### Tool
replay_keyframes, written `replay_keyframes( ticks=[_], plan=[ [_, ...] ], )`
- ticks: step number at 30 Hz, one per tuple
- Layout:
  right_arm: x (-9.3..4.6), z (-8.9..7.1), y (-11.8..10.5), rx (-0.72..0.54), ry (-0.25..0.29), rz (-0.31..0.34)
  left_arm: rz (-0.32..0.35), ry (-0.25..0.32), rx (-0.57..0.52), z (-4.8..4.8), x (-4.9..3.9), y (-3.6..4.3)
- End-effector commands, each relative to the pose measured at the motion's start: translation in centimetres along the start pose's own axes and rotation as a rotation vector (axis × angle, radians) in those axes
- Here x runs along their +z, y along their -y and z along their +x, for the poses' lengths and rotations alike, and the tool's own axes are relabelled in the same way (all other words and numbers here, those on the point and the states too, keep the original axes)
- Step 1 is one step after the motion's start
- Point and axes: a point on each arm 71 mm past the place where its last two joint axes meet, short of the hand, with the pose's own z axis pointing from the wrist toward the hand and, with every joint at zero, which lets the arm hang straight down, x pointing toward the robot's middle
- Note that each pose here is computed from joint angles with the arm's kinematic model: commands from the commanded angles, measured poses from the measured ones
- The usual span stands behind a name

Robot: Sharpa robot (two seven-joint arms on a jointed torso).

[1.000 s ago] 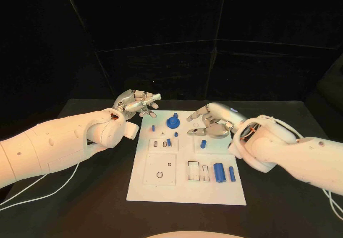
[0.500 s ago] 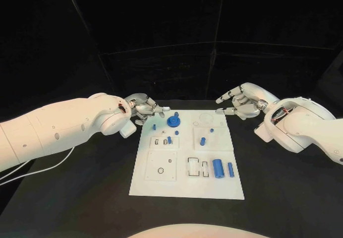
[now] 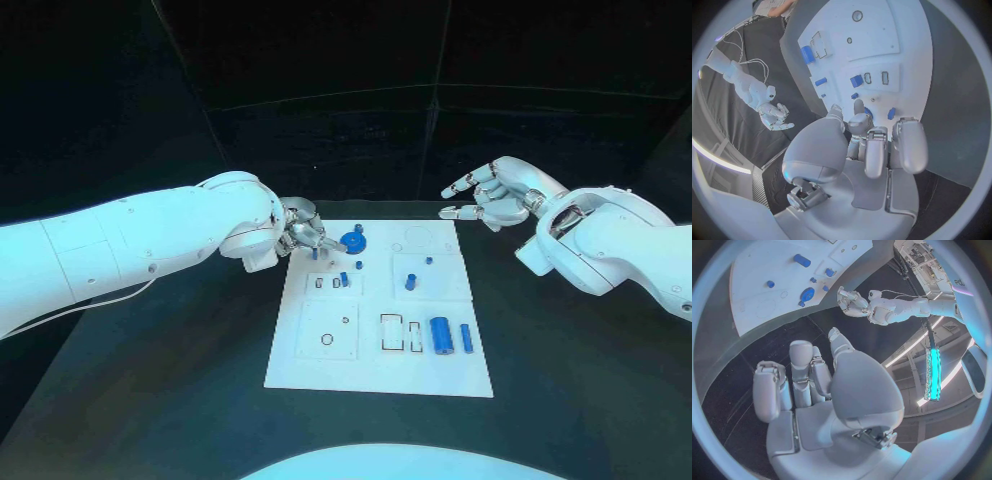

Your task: Assemble the parts on the task board

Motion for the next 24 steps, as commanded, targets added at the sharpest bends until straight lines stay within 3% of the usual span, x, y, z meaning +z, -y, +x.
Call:
replay_keyframes(
  ticks=[1, 18, 24],
  plan=[
    [0.2, 0.0, -0.1, 0.006, -0.006, -0.002, -0.046, -0.022, 0.087, 0.14, 0.26, 0.26],
    [0.8, 0.1, 0.1, -0.001, -0.005, 0.014, -0.069, -0.069, 0.149, 1.85, 2.2, 1.74],
    [0.9, 0.1, 0.1, -0.001, -0.004, 0.013, -0.076, -0.071, 0.16, 2.03, 2.65, 2.05]
  ],
)
